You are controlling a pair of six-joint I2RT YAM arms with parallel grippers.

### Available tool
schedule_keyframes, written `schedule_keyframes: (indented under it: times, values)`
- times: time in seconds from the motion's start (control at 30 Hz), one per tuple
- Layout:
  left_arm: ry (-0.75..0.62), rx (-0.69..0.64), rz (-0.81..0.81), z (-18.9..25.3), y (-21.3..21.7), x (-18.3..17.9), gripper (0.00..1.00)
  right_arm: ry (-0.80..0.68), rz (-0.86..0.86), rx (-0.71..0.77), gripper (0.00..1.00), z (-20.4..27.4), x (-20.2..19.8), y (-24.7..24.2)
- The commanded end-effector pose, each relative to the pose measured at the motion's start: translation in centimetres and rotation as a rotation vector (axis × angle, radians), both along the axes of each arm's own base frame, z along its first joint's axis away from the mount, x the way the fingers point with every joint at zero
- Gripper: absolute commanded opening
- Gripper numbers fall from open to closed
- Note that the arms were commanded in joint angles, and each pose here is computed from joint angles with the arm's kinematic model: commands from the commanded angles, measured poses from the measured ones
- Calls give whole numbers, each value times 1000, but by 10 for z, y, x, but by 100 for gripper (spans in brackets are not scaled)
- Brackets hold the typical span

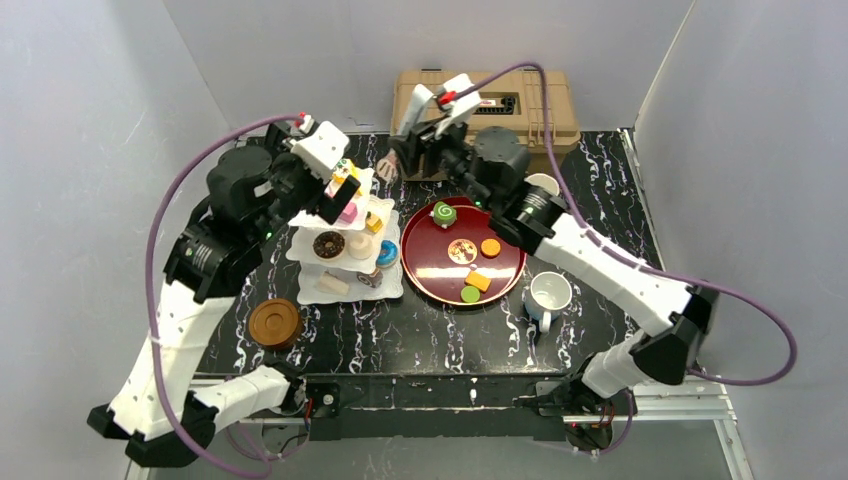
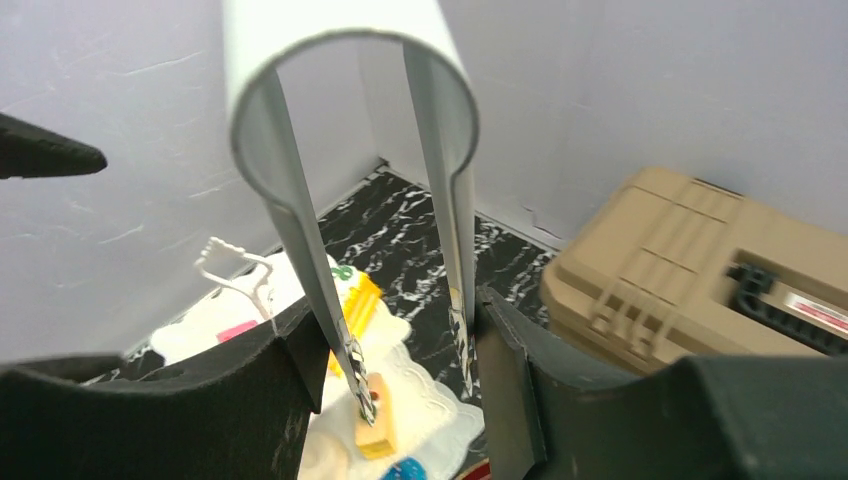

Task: Serve the afternoon tea
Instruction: Place the desert on the desert table, then adjust the desert table at the center of the board.

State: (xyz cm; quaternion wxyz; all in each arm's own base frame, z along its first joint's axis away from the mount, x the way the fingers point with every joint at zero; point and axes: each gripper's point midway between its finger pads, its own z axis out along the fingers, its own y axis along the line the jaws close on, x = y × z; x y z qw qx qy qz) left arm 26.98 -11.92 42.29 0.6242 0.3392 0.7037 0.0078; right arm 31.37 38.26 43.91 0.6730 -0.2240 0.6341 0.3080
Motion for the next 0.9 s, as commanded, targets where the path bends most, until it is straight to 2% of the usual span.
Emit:
schedule_keyframes:
  times: [0.0,0.2,0.4,0.5,0.73,0.77,0.87]
  values:
    - [-43,39,40,17,3,22,98,-73,-92,104,60,40,-3,-48]
    - [30,119,110,4,14,47,96,-47,-139,74,60,20,-6,-71]
    - [152,107,168,-13,29,46,73,-20,-181,37,61,-5,-5,-89]
    - [201,70,180,-23,30,36,67,-8,-197,19,61,-15,-5,-96]
    - [259,-12,158,-37,21,29,69,16,-215,5,61,-32,-5,-104]
    - [270,-14,165,-40,21,30,66,18,-218,6,61,-33,-5,-106]
    - [306,-28,188,-49,25,38,50,23,-231,5,61,-36,-5,-109]
